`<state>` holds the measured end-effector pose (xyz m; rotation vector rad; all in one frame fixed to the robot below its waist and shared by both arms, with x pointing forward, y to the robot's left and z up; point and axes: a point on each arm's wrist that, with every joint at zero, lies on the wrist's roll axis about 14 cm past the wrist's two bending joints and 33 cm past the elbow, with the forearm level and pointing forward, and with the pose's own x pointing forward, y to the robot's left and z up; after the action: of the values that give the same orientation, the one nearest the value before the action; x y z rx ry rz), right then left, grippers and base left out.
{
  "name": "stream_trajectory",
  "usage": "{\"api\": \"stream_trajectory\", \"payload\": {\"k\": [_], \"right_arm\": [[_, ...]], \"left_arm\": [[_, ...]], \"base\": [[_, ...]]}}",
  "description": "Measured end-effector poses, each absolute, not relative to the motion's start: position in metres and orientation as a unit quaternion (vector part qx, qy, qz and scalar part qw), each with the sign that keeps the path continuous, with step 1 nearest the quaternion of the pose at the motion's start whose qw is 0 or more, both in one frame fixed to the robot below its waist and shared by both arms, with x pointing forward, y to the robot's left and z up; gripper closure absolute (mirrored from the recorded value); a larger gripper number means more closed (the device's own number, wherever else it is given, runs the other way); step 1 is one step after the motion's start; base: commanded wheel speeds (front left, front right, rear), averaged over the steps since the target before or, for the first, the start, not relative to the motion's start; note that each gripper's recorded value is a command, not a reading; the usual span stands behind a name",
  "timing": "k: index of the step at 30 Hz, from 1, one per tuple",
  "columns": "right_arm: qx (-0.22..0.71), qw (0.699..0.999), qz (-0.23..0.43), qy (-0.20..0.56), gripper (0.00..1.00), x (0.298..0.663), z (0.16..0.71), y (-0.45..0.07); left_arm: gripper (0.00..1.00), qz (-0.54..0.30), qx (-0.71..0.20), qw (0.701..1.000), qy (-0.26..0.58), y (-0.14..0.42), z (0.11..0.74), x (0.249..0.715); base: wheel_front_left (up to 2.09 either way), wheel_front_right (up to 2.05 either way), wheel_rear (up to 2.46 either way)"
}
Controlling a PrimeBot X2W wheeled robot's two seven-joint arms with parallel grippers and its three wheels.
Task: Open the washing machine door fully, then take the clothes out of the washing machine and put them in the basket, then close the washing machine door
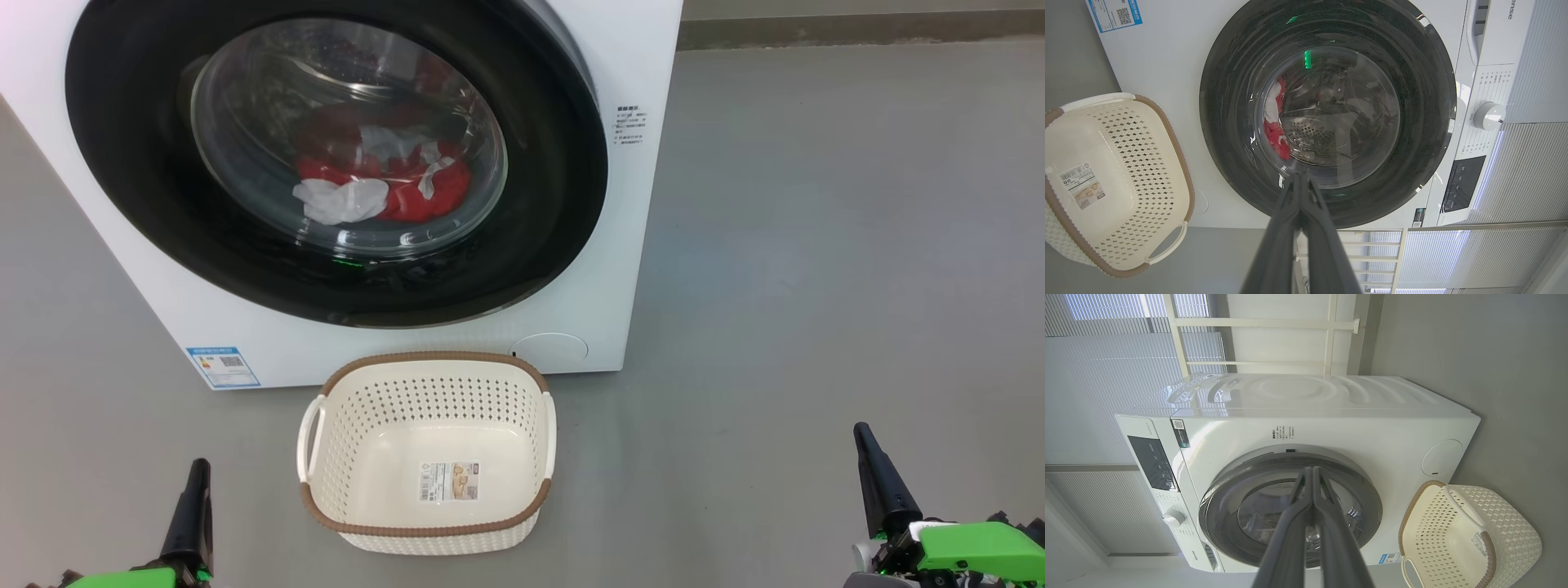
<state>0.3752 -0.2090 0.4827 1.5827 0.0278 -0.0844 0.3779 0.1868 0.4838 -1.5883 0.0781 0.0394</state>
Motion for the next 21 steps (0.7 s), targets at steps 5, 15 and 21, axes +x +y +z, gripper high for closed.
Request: {"api": "stream_trajectory", "payload": {"k": [5,15,21], "right_arm": [[0.711,0.702,-0.038,0.013,1.00,0.3752,0.4827,-0.2090],[0.711,0.702,-0.038,0.013,1.00,0.3752,0.4827,-0.2090],[0.711,0.702,-0.038,0.013,1.00,0.3752,0.4827,-0.2090]], "left_arm": [[1.00,0.018,-0.713,0.700,0.035,0.1868,0.4838,0.3779],[1.00,0.018,-0.713,0.700,0.035,0.1868,0.4838,0.3779],[1.00,0.018,-0.713,0.700,0.035,0.1868,0.4838,0.3779]], "base": [[0.00,0.00,0.00],[0.00,0.00,0.00],[0.00,0.00,0.00]]}}
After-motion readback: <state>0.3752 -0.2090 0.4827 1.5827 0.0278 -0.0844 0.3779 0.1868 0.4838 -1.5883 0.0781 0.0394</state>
